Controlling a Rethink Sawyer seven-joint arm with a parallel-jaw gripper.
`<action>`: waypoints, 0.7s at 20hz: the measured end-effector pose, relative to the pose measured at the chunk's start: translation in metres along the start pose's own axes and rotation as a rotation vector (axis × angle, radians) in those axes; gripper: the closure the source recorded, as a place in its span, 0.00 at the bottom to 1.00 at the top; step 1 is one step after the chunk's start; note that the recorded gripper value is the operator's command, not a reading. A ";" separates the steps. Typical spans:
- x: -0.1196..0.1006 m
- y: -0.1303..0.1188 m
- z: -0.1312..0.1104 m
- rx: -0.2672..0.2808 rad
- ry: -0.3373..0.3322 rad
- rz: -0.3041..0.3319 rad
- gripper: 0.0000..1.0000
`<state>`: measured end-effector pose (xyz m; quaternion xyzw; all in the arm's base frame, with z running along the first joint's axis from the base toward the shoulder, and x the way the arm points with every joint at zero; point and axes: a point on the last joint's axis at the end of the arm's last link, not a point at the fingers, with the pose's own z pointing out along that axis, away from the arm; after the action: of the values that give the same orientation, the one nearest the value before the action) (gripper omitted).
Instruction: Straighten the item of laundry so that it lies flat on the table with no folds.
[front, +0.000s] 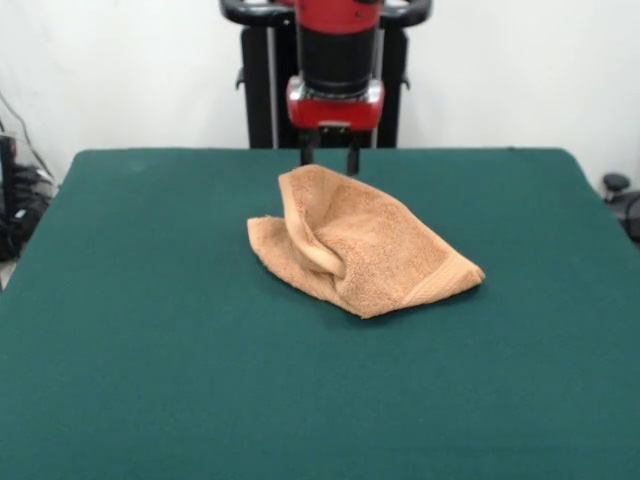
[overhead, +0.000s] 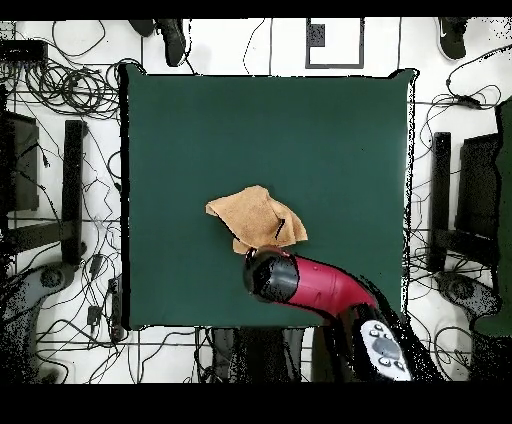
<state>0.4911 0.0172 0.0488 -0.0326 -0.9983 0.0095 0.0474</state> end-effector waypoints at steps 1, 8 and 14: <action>0.000 0.002 -0.003 0.000 0.006 0.006 0.00; 0.003 0.019 -0.036 -0.014 0.030 0.160 0.00; 0.015 0.009 -0.052 -0.027 0.038 0.434 0.00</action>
<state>0.4818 0.0282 0.1018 -0.2476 -0.9668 0.0057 0.0626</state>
